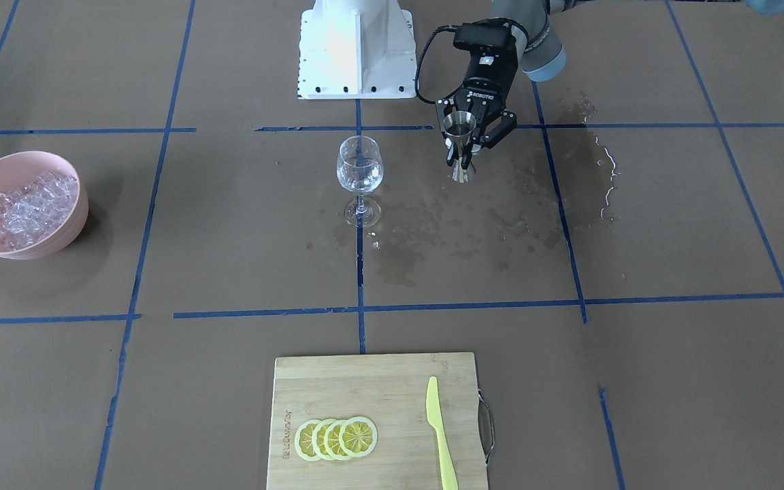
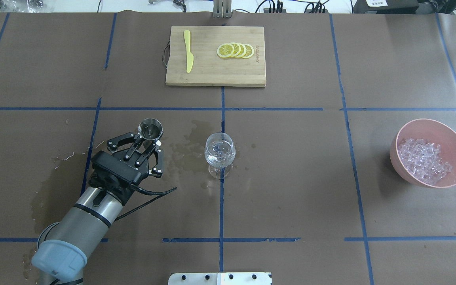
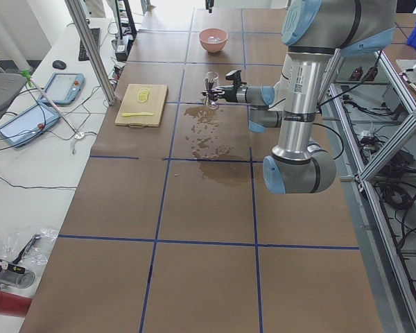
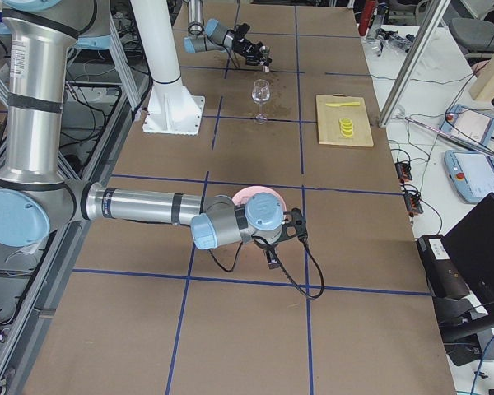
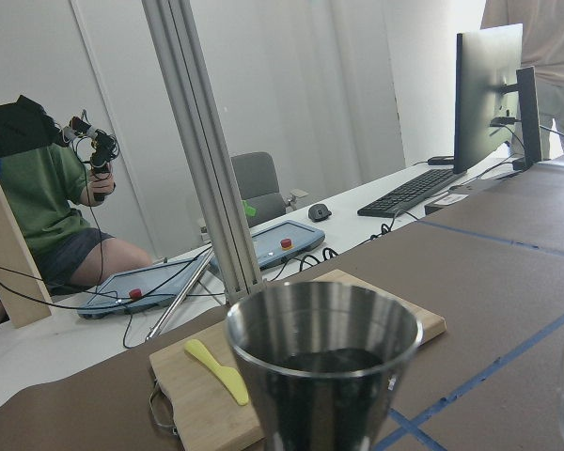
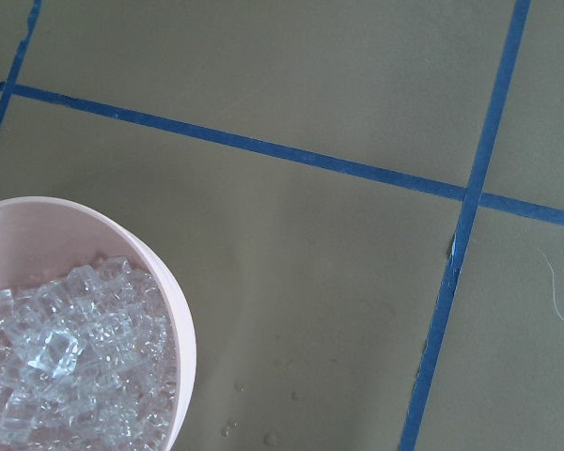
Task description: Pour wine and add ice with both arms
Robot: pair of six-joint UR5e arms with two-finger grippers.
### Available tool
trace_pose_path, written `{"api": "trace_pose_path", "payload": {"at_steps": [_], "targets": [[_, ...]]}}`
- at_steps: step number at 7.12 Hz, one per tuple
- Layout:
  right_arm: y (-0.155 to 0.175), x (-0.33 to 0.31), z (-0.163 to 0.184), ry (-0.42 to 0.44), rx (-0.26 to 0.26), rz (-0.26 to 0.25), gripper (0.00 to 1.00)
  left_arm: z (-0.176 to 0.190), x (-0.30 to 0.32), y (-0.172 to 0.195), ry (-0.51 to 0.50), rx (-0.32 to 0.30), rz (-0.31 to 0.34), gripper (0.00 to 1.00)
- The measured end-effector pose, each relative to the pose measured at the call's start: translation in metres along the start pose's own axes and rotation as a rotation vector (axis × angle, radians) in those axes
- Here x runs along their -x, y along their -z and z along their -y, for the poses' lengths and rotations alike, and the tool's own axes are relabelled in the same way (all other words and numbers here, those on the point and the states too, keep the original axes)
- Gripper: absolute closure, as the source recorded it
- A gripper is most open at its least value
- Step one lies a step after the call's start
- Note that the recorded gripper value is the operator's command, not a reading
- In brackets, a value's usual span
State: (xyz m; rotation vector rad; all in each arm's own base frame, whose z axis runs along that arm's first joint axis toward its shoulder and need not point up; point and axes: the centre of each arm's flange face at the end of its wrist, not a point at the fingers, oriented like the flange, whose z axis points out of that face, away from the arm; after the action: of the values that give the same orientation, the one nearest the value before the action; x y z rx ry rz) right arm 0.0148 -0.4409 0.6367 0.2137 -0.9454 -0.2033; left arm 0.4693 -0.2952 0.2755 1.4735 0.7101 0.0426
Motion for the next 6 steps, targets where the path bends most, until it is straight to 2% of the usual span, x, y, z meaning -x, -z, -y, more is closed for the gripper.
{"api": "trace_pose_path", "payload": {"at_steps": [4,6], "targets": [[-0.002,-0.001,-0.001,-0.003,0.006,0.001,0.0,0.042,-0.042,-0.014,-0.275,0.061,0.009,1.0],[-0.004,-0.003,-0.002,-0.007,0.009,0.0,0.0,0.058,-0.059,-0.02,-0.422,0.144,0.024,1.0]]}}
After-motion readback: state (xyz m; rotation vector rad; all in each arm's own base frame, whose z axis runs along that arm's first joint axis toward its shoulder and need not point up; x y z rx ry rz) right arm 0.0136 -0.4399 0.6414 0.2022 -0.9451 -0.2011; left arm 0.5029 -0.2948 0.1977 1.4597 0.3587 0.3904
